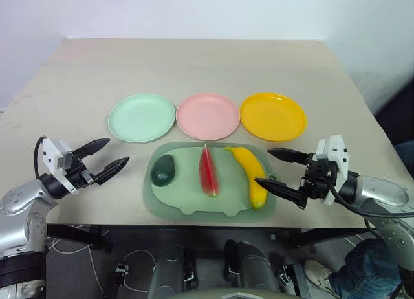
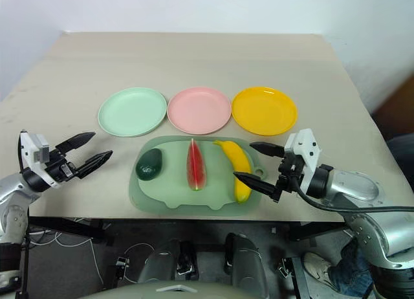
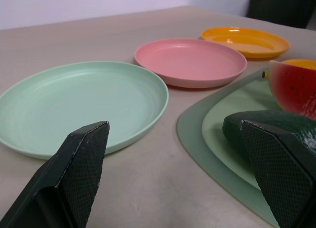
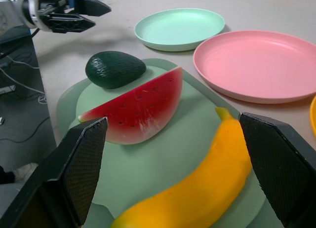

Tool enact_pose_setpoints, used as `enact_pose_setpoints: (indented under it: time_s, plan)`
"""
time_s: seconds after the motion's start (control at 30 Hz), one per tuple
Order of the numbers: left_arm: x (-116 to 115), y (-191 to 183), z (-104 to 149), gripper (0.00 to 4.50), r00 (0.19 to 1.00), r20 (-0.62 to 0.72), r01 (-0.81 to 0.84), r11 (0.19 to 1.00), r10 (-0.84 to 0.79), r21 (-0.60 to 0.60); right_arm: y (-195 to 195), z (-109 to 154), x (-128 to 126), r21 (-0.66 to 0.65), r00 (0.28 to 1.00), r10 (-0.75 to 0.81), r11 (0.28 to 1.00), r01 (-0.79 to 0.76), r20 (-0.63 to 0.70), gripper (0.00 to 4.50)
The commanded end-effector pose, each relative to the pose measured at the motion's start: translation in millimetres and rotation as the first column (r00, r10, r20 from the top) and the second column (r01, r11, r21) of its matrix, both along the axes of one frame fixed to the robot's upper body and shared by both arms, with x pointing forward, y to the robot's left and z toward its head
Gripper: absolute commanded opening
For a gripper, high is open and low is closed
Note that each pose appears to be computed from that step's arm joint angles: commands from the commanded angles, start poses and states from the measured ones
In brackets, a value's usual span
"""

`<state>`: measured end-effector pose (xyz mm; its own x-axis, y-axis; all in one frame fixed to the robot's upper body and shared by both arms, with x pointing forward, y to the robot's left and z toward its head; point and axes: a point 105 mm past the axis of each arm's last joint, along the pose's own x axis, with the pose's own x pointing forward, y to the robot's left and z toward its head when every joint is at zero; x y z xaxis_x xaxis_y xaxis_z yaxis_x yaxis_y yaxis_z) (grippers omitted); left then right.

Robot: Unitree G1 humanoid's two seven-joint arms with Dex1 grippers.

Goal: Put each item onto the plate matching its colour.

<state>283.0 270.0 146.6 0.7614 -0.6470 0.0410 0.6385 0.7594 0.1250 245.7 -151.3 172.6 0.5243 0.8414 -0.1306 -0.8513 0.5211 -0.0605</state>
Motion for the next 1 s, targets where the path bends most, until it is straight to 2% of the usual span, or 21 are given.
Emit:
enact_pose_setpoints:
  time_s: [0.03,0.23,0.43,0.57,0.73,0.83,1.0]
  plan:
    - [-0.9,-0.2,15.0,4.46,0.999,0.048,0.001,1.000,-0.002,0.010,0.8,6.7,0.8,0.009,0.999,0.008,1.000,-0.008,0.046,4.50]
    - [0.3,-11.1,13.8,4.46,0.999,0.046,0.026,1.000,-0.026,-0.001,8.3,3.9,-3.3,0.016,1.000,-0.004,1.000,0.004,0.007,4.50]
    - [7.0,-14.4,10.1,4.46,0.998,0.033,0.060,0.998,-0.060,-0.006,18.7,5.0,3.7,0.003,0.991,-0.065,0.998,0.066,-0.116,4.50]
    - [11.5,-25.7,8.0,4.46,0.996,0.038,0.077,0.997,-0.076,-0.018,13.8,-2.5,8.9,-0.072,0.972,-0.112,0.992,0.099,-0.206,4.50]
    - [12.8,-27.2,5.4,4.46,0.996,0.031,0.087,0.996,-0.086,-0.016,10.6,-7.6,22.9,-0.144,0.938,-0.198,0.976,0.162,-0.286,4.50]
    - [13.0,-28.7,6.3,4.46,0.995,0.032,0.097,0.995,-0.096,-0.018,-3.2,-17.0,33.5,-0.210,0.891,-0.311,0.945,0.251,-0.331,4.50]
    - [14.2,-34.7,12.2,4.46,0.988,0.043,0.151,0.989,-0.150,-0.004,-3.8,-27.6,43.4,-0.235,0.819,-0.376,0.925,0.300,-0.434,4.50]
